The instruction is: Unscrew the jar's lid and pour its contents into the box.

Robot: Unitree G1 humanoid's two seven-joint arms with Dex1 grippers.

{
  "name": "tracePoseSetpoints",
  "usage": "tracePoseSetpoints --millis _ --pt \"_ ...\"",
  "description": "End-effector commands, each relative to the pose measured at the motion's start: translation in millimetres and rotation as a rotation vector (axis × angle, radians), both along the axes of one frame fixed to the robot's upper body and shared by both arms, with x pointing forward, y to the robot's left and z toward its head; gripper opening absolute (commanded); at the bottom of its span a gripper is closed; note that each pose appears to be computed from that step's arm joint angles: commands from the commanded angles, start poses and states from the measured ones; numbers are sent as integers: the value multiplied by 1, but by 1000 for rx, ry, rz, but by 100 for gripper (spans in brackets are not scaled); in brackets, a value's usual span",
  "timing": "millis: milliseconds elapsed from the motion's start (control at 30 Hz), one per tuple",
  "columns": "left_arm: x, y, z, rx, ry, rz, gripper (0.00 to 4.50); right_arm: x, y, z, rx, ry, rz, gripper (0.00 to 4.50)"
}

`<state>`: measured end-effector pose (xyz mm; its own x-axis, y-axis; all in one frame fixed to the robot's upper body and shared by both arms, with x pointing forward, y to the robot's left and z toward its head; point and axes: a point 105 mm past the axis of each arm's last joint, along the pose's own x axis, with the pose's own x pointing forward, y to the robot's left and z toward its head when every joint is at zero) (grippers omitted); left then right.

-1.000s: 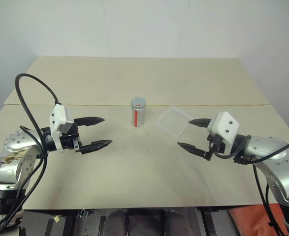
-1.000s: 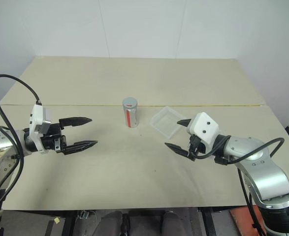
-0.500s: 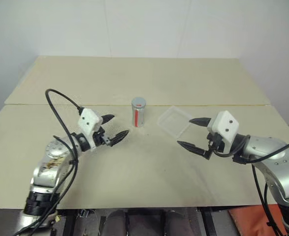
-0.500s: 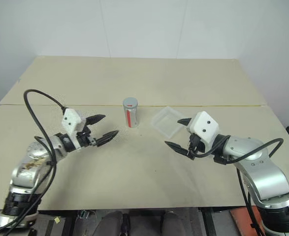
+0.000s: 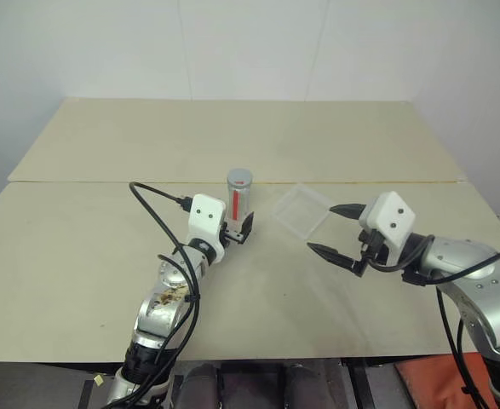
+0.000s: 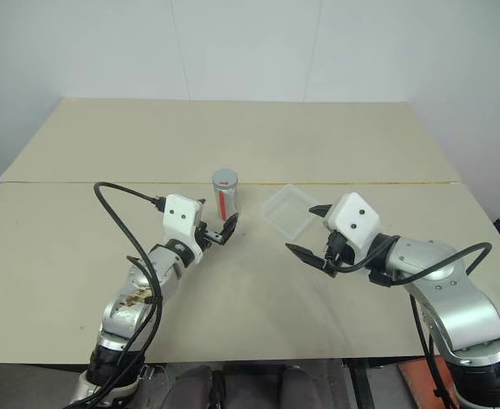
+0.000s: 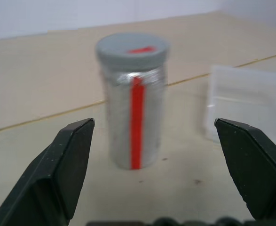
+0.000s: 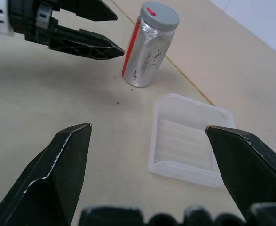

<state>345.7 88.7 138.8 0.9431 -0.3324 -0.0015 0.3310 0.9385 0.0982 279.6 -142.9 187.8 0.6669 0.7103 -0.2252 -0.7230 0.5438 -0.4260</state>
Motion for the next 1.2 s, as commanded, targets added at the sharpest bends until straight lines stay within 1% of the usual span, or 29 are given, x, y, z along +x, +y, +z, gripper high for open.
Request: tracePoseSetpoints --millis 33,233,467,700,933,1200 --pt "5 0 13 -3 -61 23 446 -4 -1 15 5 -62 -4 450" --pt "14 -9 11 -25 -61 1 446 -6 2 23 42 -71 2 450" --pt "24 -21 8 -9 -82 -6 446 -10 5 25 60 -69 31 450" --pt "38 -26 7 -29 -78 50 446 -11 5 25 59 -71 38 450" --pt "50 -31 4 -31 -78 64 446 -14 7 26 54 -72 52 450" --pt "57 -39 8 -55 -99 58 446 -18 6 26 52 -68 50 450"
